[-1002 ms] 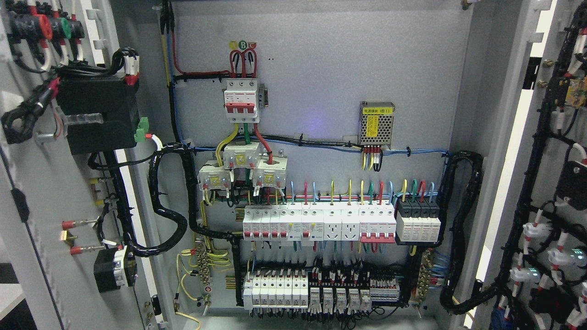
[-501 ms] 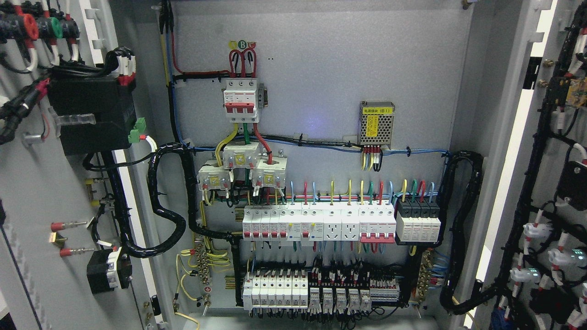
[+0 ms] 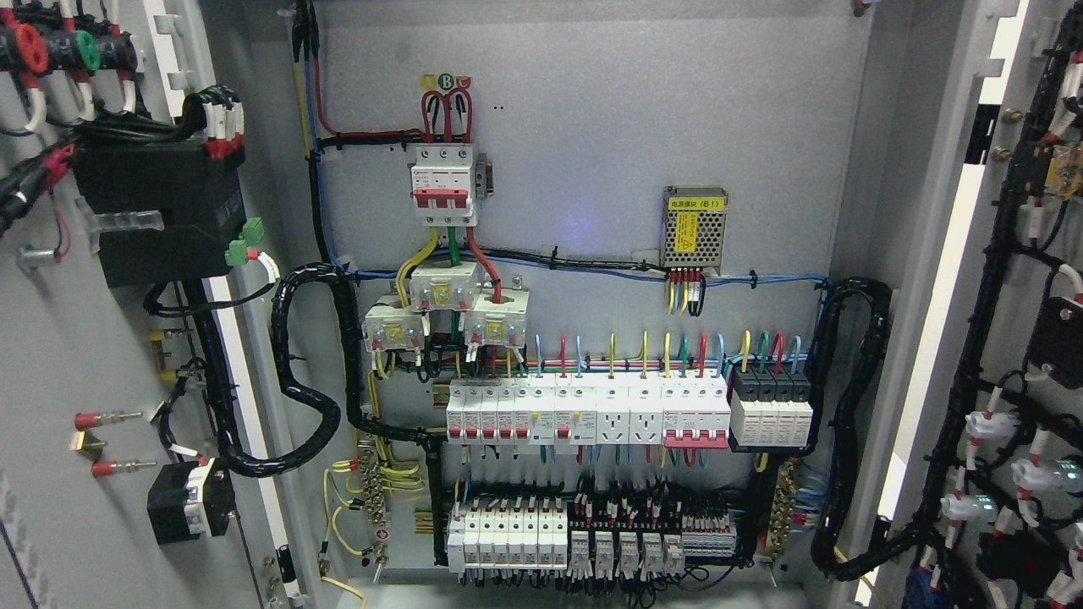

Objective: Open door with both hands

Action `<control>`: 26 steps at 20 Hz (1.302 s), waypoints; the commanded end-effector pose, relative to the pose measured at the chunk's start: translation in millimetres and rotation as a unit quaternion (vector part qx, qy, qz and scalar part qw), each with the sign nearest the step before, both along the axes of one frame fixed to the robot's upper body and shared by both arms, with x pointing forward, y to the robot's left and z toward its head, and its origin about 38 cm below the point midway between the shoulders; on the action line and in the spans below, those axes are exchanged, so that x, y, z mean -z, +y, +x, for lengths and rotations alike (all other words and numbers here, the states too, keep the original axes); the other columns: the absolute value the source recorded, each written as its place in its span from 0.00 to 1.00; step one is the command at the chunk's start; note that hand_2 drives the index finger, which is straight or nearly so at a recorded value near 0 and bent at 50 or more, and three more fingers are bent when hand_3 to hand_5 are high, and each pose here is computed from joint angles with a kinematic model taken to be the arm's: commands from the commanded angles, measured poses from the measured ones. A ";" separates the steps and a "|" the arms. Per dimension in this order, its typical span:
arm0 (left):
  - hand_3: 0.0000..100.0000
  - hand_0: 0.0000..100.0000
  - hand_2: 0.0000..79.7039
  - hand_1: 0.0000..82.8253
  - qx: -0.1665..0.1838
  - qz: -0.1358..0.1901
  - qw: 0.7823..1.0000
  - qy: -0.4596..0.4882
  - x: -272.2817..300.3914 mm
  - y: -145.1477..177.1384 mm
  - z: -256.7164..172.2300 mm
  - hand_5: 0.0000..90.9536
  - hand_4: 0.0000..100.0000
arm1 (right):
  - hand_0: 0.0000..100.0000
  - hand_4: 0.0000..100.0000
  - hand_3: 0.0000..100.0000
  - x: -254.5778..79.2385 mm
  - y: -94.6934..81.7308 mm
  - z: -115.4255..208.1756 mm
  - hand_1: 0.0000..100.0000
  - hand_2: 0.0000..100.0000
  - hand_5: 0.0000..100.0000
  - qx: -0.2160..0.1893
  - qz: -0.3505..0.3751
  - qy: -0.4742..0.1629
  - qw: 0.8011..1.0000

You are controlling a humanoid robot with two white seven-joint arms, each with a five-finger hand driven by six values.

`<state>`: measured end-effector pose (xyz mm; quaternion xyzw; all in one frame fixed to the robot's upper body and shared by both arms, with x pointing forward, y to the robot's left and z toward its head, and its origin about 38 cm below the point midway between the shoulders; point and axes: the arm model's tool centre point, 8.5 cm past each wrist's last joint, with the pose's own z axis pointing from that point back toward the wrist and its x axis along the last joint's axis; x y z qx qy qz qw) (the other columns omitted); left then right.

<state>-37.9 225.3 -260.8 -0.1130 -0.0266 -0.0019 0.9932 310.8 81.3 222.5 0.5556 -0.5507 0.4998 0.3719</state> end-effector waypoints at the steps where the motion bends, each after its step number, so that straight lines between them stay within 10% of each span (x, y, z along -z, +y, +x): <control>1: 0.00 0.00 0.00 0.00 0.001 0.000 1.000 0.000 0.0 -0.1 0.1 0.00 0.00 | 0.38 0.00 0.00 0.3 5.7 -1.8 0.00 0.00 0.00 -0.004 -0.004 -0.001 1.000; 26: 0.00 0.00 0.00 0.00 0.010 0.000 0.999 -0.041 0.9 -0.5 27.9 0.00 0.00 | 0.38 0.00 0.00 2.3 -17.3 28.1 0.00 0.00 0.00 0.042 0.004 0.014 0.999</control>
